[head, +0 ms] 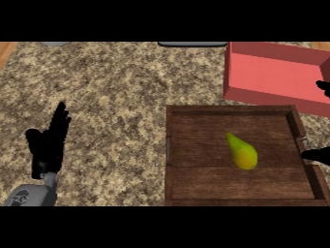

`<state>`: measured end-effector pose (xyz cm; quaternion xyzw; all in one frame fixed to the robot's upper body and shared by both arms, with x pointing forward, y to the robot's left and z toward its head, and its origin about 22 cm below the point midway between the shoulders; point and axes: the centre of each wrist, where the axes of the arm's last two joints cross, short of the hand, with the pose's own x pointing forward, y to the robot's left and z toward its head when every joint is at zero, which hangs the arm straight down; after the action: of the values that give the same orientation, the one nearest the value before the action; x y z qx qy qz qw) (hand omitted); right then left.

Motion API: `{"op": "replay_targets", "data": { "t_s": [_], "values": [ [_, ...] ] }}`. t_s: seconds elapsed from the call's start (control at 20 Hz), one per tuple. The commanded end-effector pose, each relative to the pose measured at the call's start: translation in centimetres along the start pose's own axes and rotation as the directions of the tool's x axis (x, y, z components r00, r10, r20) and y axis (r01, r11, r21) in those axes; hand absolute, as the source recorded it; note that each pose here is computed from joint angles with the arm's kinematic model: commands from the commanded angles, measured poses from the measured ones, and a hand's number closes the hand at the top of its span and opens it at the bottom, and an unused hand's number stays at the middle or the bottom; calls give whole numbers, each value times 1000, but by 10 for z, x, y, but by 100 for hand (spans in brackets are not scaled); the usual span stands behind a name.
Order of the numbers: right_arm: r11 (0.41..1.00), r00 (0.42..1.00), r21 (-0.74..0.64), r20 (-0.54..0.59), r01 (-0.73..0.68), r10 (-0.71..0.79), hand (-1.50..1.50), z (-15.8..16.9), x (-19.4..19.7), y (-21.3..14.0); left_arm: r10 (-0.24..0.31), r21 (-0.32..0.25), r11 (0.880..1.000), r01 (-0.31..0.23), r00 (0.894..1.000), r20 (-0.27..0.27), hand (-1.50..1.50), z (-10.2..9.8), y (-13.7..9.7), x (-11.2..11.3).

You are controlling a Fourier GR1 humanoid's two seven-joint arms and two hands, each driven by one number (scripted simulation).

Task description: Pick the pear from the tray and place it in the cardboard box

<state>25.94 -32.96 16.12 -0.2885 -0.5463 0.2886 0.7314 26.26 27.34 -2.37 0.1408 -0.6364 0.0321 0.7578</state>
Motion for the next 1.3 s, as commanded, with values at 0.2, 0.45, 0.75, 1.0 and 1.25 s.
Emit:
{"op": "replay_targets", "data": {
  "t_s": [0.2, 0.45, 0.75, 1.0, 1.25],
  "values": [
    [972, 984, 194, -94, -131, 151, -150, -22, 61, -9, -12, -28, 1000, 12, 1000, 1, 0, 1, -4, -14],
    [938, 968, 299, -122, -175, 219, -150, -25, 73, 17, -12, -17, 1000, 13, 1000, 6, 0, 0, -3, -3],
    [899, 934, 387, -200, -204, 297, -150, -25, 83, 32, -6, -10, 1000, 6, 1000, -21, 0, 11, 17, -13],
    [904, 933, 393, -232, -169, 276, -150, -36, 98, 43, -1, -26, 1000, 1, 1000, 4, 0, -12, -2, 16],
    [900, 930, 402, -237, -168, 279, -150, -42, 89, 62, -5, -5, 1000, 5, 1000, -5, 0, -8, 15, 5]
  ]
}}
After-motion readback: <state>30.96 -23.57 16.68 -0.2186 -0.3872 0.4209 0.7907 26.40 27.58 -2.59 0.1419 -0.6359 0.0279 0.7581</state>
